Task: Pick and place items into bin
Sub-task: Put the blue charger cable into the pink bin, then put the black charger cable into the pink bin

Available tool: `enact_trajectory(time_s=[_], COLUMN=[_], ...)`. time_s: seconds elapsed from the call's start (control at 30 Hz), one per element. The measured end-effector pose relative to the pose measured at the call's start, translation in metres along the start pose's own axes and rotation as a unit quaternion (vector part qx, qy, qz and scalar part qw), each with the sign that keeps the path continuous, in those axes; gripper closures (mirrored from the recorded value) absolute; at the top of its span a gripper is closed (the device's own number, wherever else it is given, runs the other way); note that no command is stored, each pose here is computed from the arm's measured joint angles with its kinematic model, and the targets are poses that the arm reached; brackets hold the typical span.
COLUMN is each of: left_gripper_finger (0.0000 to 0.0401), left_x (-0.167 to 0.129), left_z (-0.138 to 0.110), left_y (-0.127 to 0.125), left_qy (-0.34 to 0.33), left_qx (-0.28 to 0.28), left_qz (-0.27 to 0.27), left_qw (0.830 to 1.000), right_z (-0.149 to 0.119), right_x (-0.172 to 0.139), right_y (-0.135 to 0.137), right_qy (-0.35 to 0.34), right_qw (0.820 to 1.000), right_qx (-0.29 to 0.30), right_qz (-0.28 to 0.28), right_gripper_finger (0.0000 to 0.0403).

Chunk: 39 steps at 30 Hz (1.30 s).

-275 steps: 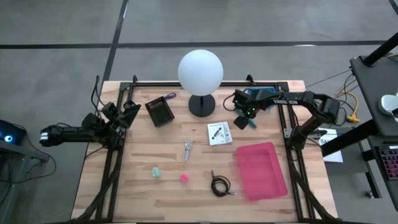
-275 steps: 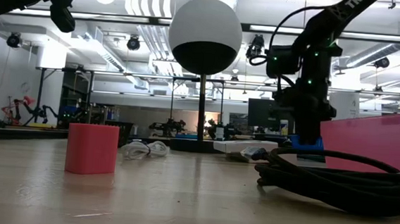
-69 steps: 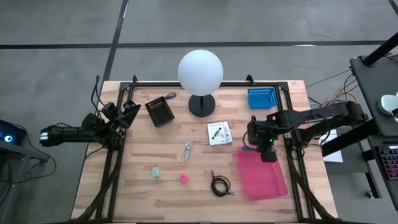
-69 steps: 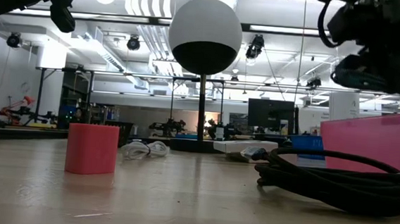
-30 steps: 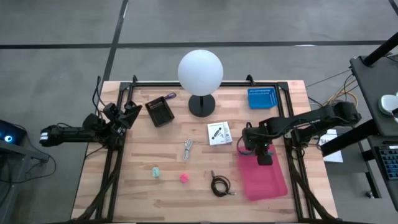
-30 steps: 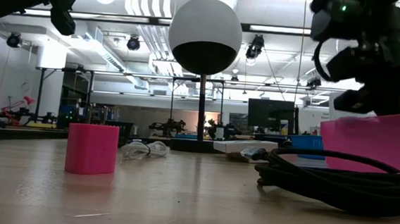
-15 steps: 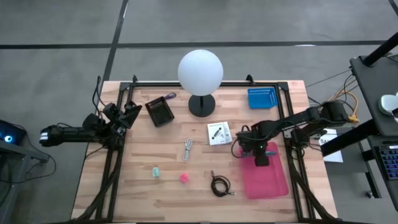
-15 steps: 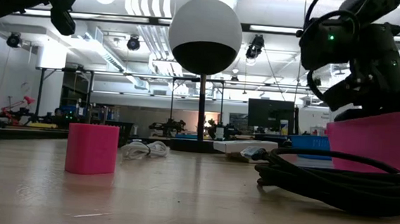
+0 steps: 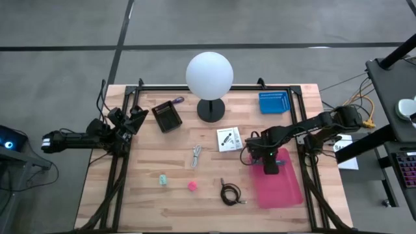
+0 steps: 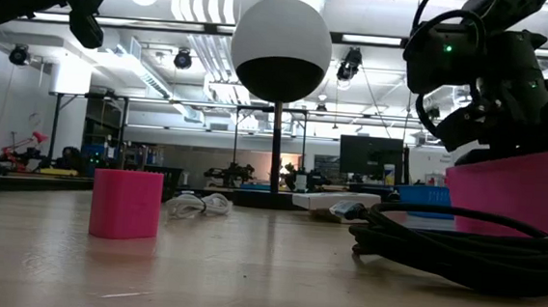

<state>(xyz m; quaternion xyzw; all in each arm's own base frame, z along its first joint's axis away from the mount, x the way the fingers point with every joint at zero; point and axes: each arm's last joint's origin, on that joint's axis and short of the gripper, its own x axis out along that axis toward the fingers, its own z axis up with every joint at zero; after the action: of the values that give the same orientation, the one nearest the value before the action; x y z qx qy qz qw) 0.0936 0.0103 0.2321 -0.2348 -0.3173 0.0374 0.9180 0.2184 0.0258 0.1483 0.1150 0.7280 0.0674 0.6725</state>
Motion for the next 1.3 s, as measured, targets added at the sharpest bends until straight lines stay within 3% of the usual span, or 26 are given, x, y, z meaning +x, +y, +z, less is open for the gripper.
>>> enact_trajectory(time_s=[0.37, 0.6, 1.07, 1.2, 1.3], left_gripper_finger=[0.0257, 0.0257, 0.0257, 0.0257, 0.0257], left_x=[0.000, 0.000, 0.000, 0.000, 0.000], left_z=[0.000, 0.000, 0.000, 0.000, 0.000], left_y=[0.000, 0.000, 0.000, 0.000, 0.000], left_qy=[0.000, 0.000, 0.000, 0.000, 0.000], left_qx=[0.000, 0.000, 0.000, -0.001, -0.001], left_qz=[0.000, 0.000, 0.000, 0.000, 0.000], left_qw=[1.000, 1.000, 1.000, 1.000, 1.000], right_z=[-0.003, -0.006, 0.010, 0.026, 0.038], right_x=[-0.004, -0.023, -0.078, -0.094, -0.108], right_y=[0.001, 0.008, 0.026, 0.032, 0.036], right_qy=[-0.001, -0.006, -0.147, -0.238, -0.325], right_qw=[0.998, 0.996, 0.986, 0.966, 0.941], right_qx=[0.067, 0.067, 0.017, -0.009, -0.027], right_qz=[0.004, 0.058, 0.083, 0.096, 0.092], right_gripper_finger=[0.0296, 0.0298, 0.0311, 0.0318, 0.0323])
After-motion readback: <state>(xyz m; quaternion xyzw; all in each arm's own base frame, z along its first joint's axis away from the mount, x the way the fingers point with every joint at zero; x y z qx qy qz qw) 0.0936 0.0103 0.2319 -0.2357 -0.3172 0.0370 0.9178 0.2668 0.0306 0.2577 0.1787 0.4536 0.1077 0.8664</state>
